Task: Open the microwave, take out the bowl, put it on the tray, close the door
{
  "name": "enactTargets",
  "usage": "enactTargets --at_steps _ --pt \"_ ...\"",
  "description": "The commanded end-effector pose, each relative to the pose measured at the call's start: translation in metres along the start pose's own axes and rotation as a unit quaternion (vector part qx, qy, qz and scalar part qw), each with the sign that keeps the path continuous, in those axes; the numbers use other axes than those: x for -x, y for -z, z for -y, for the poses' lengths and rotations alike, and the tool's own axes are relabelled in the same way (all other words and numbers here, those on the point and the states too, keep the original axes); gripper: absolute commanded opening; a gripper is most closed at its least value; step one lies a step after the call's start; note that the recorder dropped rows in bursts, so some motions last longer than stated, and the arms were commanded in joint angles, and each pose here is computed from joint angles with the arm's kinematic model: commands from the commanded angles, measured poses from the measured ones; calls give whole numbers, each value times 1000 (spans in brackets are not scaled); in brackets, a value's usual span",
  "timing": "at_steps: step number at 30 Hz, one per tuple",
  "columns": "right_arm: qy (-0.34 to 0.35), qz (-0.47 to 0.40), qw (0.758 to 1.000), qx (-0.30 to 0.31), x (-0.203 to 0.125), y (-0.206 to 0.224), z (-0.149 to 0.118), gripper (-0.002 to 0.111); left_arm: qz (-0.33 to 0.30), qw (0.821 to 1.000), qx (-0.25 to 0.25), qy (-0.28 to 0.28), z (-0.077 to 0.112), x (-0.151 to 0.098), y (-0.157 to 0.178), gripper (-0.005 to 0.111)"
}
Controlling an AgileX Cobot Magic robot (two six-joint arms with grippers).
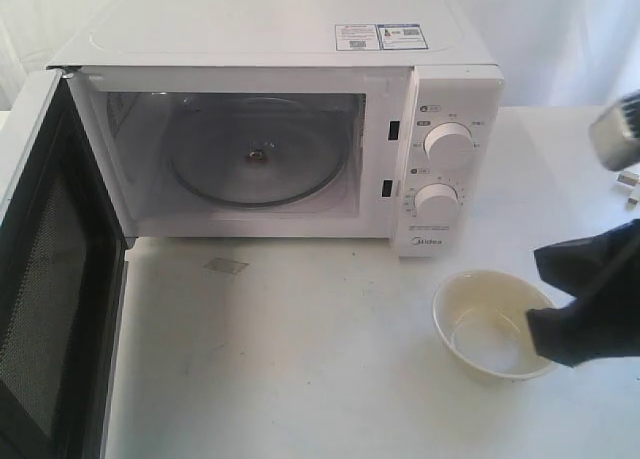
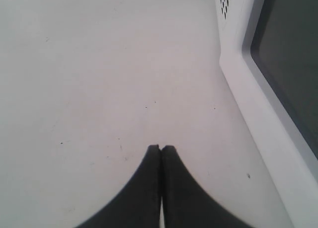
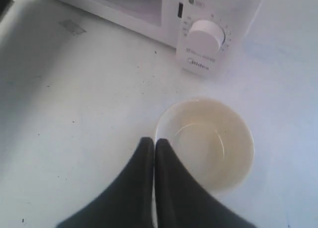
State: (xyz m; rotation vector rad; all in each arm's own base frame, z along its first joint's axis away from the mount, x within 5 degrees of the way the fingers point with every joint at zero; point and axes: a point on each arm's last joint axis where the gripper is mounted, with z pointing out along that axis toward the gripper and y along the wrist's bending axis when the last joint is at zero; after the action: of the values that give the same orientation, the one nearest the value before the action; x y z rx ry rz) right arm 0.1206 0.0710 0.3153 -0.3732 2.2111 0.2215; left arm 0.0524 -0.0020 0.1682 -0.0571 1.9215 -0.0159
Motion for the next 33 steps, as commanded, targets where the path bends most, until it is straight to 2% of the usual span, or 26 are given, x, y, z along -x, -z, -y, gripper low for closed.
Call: enactTargets --at_steps 1,5,16,19,21,23,25,26,29,30,32,33 --pt "39 60 997 14 0 26 7 0 0 1000 -3 3 0 -1 0 0" --pt "51 102 993 14 3 36 10 0 0 1000 -3 3 0 -1 0 0" --pt "82 50 995 -12 -7 35 15 0 4 1000 -2 3 0 0 0 0" --pt "82 45 996 -14 -8 34 15 0 39 999 4 3 -1 6 0 0" --pt "82 41 996 -16 -9 34 16 0 104 994 16 3 -3 18 2 0" --pt "81 38 996 -18 -9 34 16 0 236 971 39 5 -7 41 10 0" --pt "81 35 996 -19 -10 34 16 0 364 929 61 11 -11 60 25 0" --pt "81 34 996 -19 -10 34 16 0 439 895 73 20 -14 70 36 0" --pt "81 33 996 -20 -10 34 16 0 551 830 80 28 -14 96 65 0" --pt "81 35 996 -19 -10 34 16 0 569 818 79 27 -13 108 75 0" --pt "81 38 996 -17 -9 34 16 0 573 816 75 12 -9 133 96 0" --pt "81 40 996 -16 -9 34 16 0 552 831 72 0 -7 142 102 0"
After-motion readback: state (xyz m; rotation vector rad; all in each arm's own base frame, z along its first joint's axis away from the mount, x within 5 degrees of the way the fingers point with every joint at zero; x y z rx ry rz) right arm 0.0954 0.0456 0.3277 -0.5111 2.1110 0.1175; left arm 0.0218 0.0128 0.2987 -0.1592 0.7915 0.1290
